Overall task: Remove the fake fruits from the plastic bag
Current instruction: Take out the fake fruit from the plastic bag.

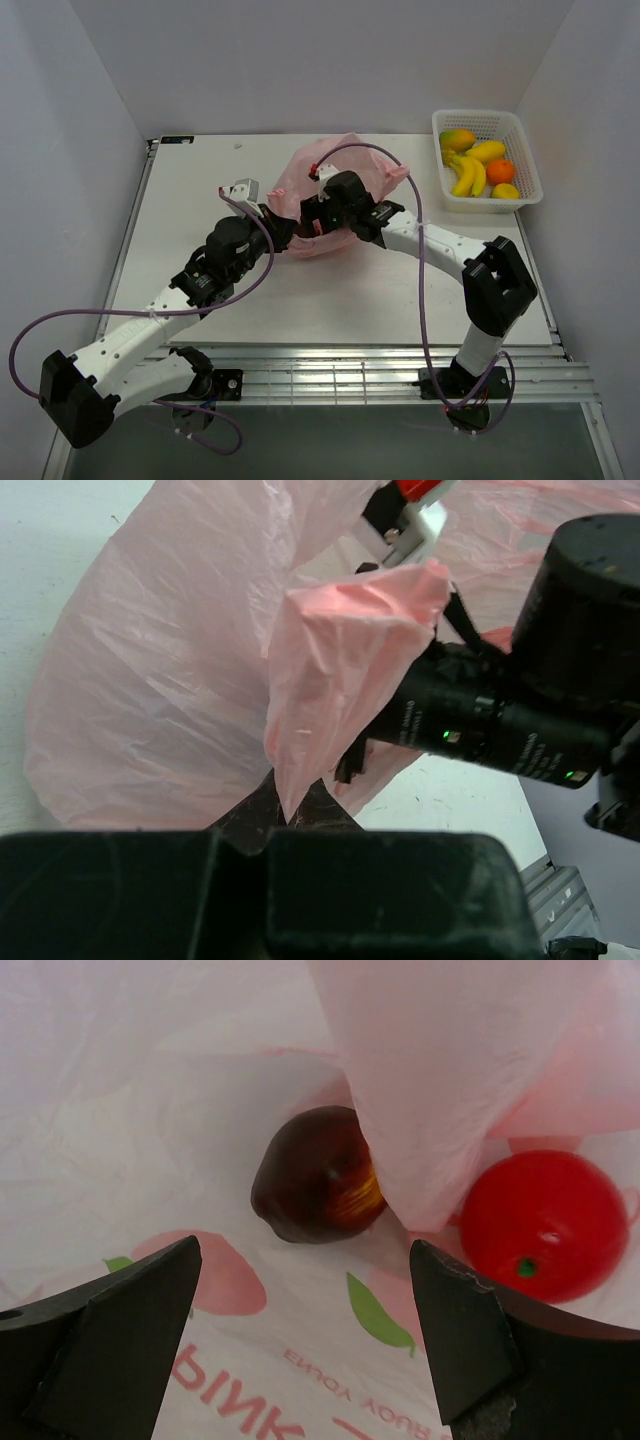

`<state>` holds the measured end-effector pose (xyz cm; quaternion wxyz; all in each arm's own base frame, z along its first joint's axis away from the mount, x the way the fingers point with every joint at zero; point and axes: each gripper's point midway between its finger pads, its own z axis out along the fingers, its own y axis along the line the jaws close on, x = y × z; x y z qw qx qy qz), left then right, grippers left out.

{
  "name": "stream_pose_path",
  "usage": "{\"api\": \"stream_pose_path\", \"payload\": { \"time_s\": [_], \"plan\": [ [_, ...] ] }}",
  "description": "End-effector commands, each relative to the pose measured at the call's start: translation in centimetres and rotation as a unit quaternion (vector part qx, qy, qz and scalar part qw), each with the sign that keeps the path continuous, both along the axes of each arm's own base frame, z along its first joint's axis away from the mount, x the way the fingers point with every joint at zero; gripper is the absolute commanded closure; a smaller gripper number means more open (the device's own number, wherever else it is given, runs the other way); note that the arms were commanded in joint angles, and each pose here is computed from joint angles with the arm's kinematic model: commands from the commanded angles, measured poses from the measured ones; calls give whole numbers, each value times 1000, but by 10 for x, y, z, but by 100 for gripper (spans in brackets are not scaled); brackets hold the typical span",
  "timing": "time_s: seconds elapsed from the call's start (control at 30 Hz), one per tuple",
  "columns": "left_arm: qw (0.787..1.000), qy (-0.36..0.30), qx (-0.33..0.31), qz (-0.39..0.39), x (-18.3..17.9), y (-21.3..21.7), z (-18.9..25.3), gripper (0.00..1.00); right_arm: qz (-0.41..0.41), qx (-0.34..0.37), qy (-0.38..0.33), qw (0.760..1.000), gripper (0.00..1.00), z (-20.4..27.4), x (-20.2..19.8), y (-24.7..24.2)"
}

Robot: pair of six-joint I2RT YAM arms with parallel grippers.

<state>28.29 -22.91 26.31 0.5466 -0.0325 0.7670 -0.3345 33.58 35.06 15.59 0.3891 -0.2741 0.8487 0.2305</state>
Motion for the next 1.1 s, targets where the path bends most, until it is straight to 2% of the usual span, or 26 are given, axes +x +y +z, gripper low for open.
{"api": "stream_pose_path", "payload": {
  "time_s": [0.0, 0.13, 0.57, 0.77, 0.83, 0.93, 1.03, 1.07],
  "plan": [
    [1000, -2, -5, -7, -2, -3, 0, 100, -31, 36, -17, 999, 10, -10, 10, 17],
    [1000, 3, -2, -9, -2, -4, -5, 100, -41, 56, 5, 998, 10, -29, 9, 27],
    [1000, 5, 2, -9, -1, -5, -6, 100, -67, 1, 37, 997, 10, -98, 18, 31],
    [1000, 8, 1, -19, -3, -8, -8, 100, -88, 8, 11, 996, 1, -96, 26, 25],
    [1000, 8, 0, -20, -4, -8, -8, 100, -95, 8, -1, 995, 4, -91, 30, 23],
    [1000, 10, 1, -27, -5, -10, -9, 100, -90, 12, -9, 996, 4, -87, 30, 23],
    [999, 12, 0, -32, -6, -12, -9, 100, -52, 37, -17, 998, 0, -73, 24, 35],
    [999, 15, -1, -36, -8, -13, -10, 100, -41, 61, -30, 997, 3, -60, 25, 42]
  ]
}}
